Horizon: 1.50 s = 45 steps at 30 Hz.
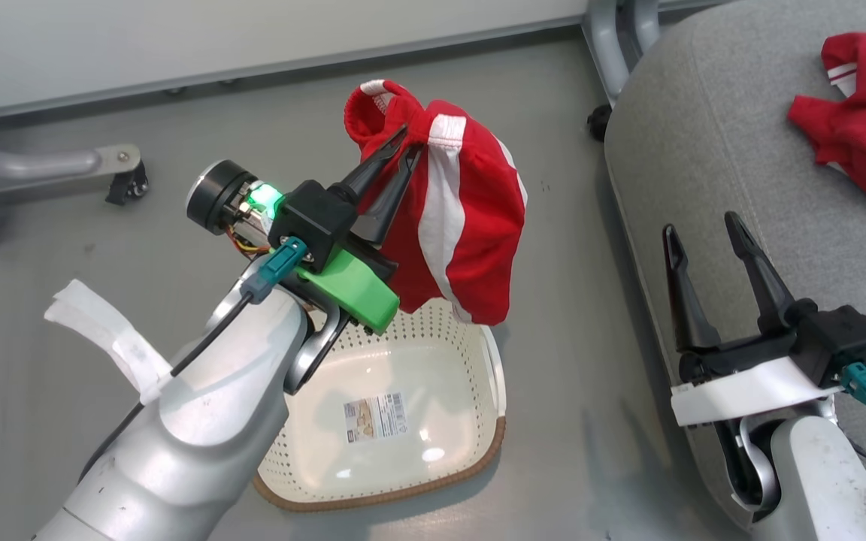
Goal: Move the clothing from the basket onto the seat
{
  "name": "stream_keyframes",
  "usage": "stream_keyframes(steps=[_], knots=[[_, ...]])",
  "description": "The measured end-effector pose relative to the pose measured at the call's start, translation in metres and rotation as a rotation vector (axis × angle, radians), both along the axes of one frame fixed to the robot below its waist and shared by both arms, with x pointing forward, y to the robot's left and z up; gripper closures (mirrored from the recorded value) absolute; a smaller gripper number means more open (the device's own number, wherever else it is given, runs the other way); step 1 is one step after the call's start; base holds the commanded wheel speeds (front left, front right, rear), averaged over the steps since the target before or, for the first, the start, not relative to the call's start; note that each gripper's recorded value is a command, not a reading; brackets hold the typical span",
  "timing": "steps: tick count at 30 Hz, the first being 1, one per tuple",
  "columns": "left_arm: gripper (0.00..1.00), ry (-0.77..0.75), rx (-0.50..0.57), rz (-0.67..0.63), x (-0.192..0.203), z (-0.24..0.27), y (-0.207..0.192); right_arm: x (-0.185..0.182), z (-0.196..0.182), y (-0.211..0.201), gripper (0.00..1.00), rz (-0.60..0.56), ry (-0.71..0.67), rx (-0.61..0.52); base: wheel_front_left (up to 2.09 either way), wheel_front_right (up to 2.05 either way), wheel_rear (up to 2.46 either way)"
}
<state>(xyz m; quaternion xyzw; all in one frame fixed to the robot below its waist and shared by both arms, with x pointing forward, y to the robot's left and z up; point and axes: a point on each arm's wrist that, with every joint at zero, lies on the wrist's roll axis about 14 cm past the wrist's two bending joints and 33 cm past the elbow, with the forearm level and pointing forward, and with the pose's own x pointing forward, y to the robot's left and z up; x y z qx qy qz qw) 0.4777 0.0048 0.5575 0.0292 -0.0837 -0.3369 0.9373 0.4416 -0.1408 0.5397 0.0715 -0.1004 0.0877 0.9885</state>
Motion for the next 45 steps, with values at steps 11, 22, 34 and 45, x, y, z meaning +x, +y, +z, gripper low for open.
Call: stream_keyframes(steps=[11,22,34,45], knots=[[1.00,-0.160,-0.061,-0.007,-0.023,0.066,-0.002,-0.022,0.013,0.002,0.00,0.008,-0.021,0.023,0.00,0.00,0.00],[1.00,-0.198,-0.063,-0.010,-0.032,0.080,0.000,-0.028,0.027,0.011,0.00,0.034,-0.061,0.030,0.00,0.00,0.00],[1.00,-0.177,-0.057,-0.001,-0.037,0.072,0.002,-0.039,0.080,0.076,0.00,0.233,-0.225,0.031,0.00,0.00,0.00],[1.00,-0.166,-0.074,-0.004,-0.038,0.069,-0.001,-0.022,0.061,0.119,0.00,0.364,-0.170,0.002,0.00,0.00,0.00]])
